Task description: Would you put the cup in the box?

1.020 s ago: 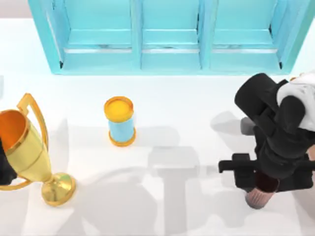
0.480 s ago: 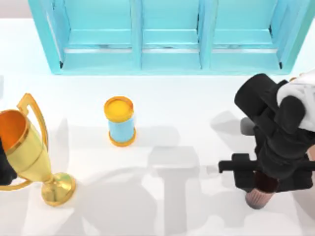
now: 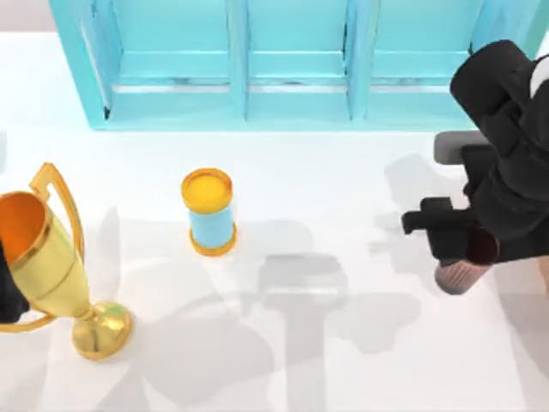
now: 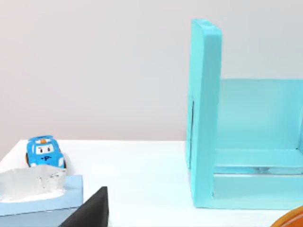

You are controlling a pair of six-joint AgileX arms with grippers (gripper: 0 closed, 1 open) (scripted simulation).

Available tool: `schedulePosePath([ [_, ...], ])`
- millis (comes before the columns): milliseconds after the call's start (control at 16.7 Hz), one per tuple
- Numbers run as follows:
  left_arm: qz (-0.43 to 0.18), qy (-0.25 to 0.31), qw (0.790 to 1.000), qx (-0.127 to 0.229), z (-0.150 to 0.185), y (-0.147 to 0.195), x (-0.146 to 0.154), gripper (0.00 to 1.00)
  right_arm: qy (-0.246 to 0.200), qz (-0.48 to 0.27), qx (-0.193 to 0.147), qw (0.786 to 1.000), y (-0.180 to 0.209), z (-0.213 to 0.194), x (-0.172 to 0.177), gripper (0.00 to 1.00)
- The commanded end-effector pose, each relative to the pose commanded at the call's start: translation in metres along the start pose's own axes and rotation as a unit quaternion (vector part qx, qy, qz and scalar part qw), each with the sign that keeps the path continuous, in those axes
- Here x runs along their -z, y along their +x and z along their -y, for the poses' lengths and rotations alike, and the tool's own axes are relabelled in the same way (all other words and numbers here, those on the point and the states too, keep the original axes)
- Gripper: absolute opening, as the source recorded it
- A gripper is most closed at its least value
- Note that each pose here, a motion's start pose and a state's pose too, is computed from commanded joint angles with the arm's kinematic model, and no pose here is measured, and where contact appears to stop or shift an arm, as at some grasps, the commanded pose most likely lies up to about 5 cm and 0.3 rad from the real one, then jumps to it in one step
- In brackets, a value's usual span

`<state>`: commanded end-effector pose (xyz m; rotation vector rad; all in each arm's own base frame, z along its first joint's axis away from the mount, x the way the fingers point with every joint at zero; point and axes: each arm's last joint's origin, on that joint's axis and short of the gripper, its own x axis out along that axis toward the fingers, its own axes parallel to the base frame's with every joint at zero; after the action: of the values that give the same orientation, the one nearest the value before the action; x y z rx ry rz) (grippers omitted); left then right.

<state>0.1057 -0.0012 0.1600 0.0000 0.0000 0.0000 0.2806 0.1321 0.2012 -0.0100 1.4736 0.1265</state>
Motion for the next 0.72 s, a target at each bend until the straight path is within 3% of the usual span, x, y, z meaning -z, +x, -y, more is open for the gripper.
schedulePosePath([
  [240,0.000,0.000,1.000,0.000,0.000,0.000,0.000,1.00,-0.019,-0.001,0.011,1.000,-0.039,0.050,-0.024,0.00],
  [720,0.000,0.000,1.000,0.000,0.000,0.000,0.000,1.00,0.029,-0.043,0.043,0.998,-0.090,0.189,-0.023,0.00],
])
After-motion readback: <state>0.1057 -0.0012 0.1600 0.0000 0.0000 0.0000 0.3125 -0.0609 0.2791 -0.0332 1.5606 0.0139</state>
